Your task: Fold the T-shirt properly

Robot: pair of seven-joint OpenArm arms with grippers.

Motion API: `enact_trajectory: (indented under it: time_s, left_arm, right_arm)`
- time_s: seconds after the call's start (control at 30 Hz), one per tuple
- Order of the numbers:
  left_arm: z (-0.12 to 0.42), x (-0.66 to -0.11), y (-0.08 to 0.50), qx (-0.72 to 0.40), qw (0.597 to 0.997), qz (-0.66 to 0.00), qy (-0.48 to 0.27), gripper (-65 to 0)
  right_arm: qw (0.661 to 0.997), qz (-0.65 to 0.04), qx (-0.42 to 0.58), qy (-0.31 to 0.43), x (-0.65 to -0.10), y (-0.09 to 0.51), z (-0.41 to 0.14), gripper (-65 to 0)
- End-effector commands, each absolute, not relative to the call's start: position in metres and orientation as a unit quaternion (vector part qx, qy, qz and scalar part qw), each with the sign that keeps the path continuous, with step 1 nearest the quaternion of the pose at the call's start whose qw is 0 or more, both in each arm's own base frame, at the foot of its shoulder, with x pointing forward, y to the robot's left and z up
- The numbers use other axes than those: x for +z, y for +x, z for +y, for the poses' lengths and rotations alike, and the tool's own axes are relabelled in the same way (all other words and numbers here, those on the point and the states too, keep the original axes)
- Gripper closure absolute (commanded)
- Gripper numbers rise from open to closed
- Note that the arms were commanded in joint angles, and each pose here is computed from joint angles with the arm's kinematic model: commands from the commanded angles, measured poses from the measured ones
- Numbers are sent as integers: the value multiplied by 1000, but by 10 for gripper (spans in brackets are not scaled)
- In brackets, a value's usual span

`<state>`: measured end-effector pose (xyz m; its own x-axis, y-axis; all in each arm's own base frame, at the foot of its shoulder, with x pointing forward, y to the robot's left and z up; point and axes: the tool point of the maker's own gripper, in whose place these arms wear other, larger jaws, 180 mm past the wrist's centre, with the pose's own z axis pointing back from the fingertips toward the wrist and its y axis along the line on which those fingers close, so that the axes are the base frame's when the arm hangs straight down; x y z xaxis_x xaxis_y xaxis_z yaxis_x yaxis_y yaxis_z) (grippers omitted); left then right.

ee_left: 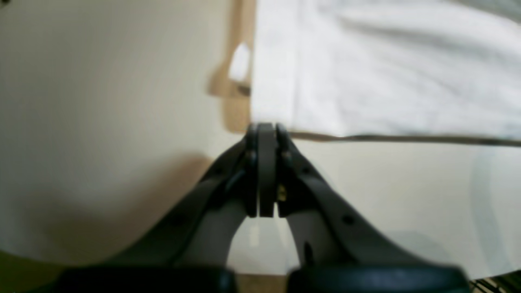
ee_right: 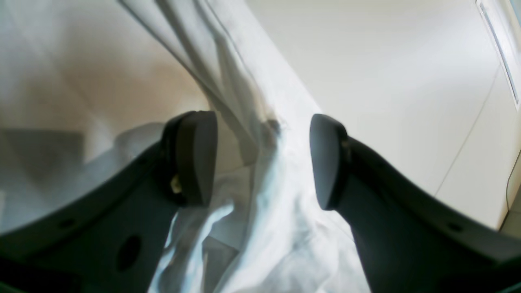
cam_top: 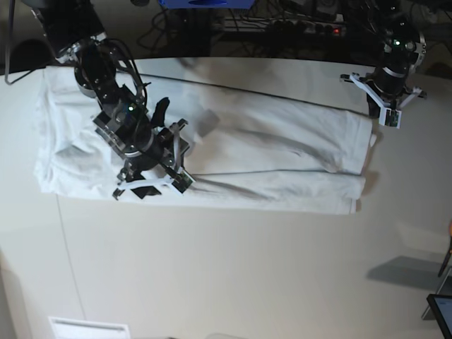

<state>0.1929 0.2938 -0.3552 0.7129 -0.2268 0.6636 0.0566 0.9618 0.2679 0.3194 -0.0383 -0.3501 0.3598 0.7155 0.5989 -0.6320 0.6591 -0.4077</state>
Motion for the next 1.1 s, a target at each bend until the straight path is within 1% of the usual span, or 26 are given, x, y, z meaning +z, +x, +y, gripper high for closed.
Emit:
enact_trajectory:
  time_s: [0.0,0.13,0.3,0.33,0.4,0.47,0.57,0.77,0.83,0.87,1.0,1.07]
  left_arm:
    - [297,-345,197,-83,911,-385,122,0]
    - [297,-346,196,-83,911,-384,123,0]
    - [297,-346,196,-83,912,-383,124,0]
    - [297,-346,196,-83,912,-382,124,0]
    - [298,-346,196,-83,912,-382,125,0]
    - [298,-346,197,-83,911,-383,125,0]
    - [298,-345,197,-83,911,-384,125,0]
    - [298,-345,198,-83,911,-384,125,0]
    - [298,-345,198,-83,911,-385,125,0]
    - [299,-345,198,-82,911,-385,126,0]
    - [300,-344,199,-83,910,-386,127,0]
    - [300,-344,199,-83,910,-386,127,0]
  right_arm:
    - [813,-412,407,-56,-338,332,-35,-347]
    - [821,-400,404,-57,-347,341,-34,-347]
    - [821,-401,403,-56,-348,343,-33,-342]
    - [820,-403,402,-54,-346,344,-31,-326]
    - [822,-401,401,-55,-348,346,-31,-258]
    - [826,-393,401,-57,-353,347,-34,-174]
    - [832,-381,400,-57,-361,347,-36,-77]
    - [831,-383,400,-54,-360,345,-34,-58]
    - [830,-389,397,-46,-356,345,-31,-12]
    - [831,-391,394,-34,-354,343,-28,0]
    - [828,-402,390,-9,-346,329,-19,-3]
    - [833,-392,390,-7,-350,320,-19,-3]
